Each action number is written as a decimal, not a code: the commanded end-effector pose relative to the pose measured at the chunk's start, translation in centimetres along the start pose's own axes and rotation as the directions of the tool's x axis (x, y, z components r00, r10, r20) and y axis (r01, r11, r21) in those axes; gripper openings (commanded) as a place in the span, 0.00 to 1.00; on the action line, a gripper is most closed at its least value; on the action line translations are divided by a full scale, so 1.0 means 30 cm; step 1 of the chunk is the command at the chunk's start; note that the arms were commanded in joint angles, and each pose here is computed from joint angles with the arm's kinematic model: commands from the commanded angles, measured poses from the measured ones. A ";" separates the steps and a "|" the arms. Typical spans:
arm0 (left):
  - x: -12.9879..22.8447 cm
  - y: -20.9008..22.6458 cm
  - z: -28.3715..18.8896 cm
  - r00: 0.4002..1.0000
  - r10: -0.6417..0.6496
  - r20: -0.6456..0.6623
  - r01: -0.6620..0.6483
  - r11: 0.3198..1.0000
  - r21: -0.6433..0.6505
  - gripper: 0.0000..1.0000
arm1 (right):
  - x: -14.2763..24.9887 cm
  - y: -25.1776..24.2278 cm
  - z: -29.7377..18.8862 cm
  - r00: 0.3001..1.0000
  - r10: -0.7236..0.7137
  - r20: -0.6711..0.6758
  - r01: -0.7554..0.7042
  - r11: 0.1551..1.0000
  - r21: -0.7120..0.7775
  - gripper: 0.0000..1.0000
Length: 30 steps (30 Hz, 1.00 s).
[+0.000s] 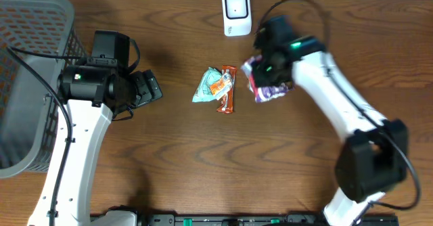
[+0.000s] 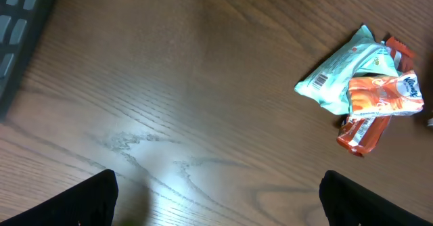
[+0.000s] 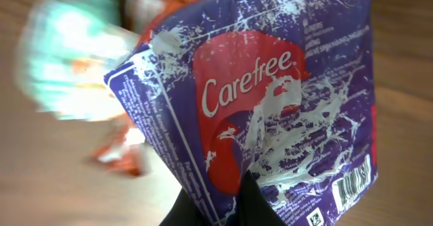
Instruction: Scan the item barcode
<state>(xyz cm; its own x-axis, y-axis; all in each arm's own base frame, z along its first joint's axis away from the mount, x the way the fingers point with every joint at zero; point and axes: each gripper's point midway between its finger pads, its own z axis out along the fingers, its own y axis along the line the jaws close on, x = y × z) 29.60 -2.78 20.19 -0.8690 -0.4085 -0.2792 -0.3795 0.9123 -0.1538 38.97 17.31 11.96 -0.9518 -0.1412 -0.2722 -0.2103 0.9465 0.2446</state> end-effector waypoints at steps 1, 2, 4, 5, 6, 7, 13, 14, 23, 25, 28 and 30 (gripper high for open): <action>-0.001 0.012 -0.003 1.000 0.001 0.006 -0.001 1.000 -0.012 0.95 | -0.033 0.092 -0.119 1.000 0.019 0.021 -0.010 0.935 -0.353 0.01; -0.001 0.012 -0.003 1.000 0.001 0.006 -0.001 1.000 -0.012 0.95 | -0.036 0.085 -0.131 0.999 0.035 0.017 -0.025 0.914 -0.405 0.01; -0.001 0.012 -0.003 1.000 0.001 0.006 -0.001 1.000 -0.012 0.95 | -0.040 0.072 -0.165 0.996 0.084 0.005 -0.069 0.850 -0.523 0.01; -0.001 0.012 -0.003 1.000 0.001 0.006 -0.001 1.000 -0.012 0.95 | -0.043 0.065 -0.179 0.994 0.106 0.000 -0.087 0.815 -0.572 0.01; -0.001 0.012 -0.003 1.000 0.001 0.006 -0.001 1.000 -0.012 0.95 | -0.045 0.056 -0.194 0.992 0.128 -0.004 -0.103 0.778 -0.619 0.01; -0.001 0.012 -0.003 1.000 0.001 0.006 -0.001 1.000 -0.012 0.95 | -0.047 0.045 -0.205 0.989 0.147 -0.005 -0.114 0.742 -0.660 0.01; -0.002 0.013 -0.003 1.000 0.002 0.006 -0.002 1.000 -0.012 0.95 | 0.019 -0.084 -0.162 0.952 0.294 -0.082 -0.254 0.612 -0.749 0.01; -0.002 0.012 -0.003 1.000 0.002 0.007 -0.002 1.000 -0.012 0.95 | 0.037 -0.109 -0.144 0.942 0.320 -0.099 -0.284 0.605 -0.744 0.01; -0.001 0.012 -0.003 1.000 0.002 0.006 -0.002 1.000 -0.012 0.95 | 0.230 -0.461 0.013 0.832 0.535 -0.147 -0.552 0.769 -0.323 0.12; -0.001 0.012 -0.003 1.000 0.001 0.006 -0.001 1.000 -0.012 0.95 | 0.254 -0.521 0.003 0.816 0.561 -0.141 -0.578 0.789 -0.208 0.17; -0.001 0.012 -0.003 1.000 0.001 0.006 -0.001 1.000 -0.012 0.95 | 0.277 -0.596 -0.035 0.804 0.580 -0.131 -0.588 0.808 -0.038 0.22; -0.002 0.012 -0.003 1.000 0.001 0.007 -0.001 1.000 -0.012 0.95 | 0.282 -0.626 -0.065 0.798 0.589 -0.124 -0.590 0.807 0.036 0.29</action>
<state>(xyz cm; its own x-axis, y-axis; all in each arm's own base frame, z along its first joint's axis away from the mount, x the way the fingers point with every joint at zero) 29.59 -2.78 20.17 -0.8692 -0.4085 -0.2785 -0.3796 0.9123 -0.1535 34.37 1.69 7.19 -0.9212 0.3739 0.1079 0.3711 0.7603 0.5331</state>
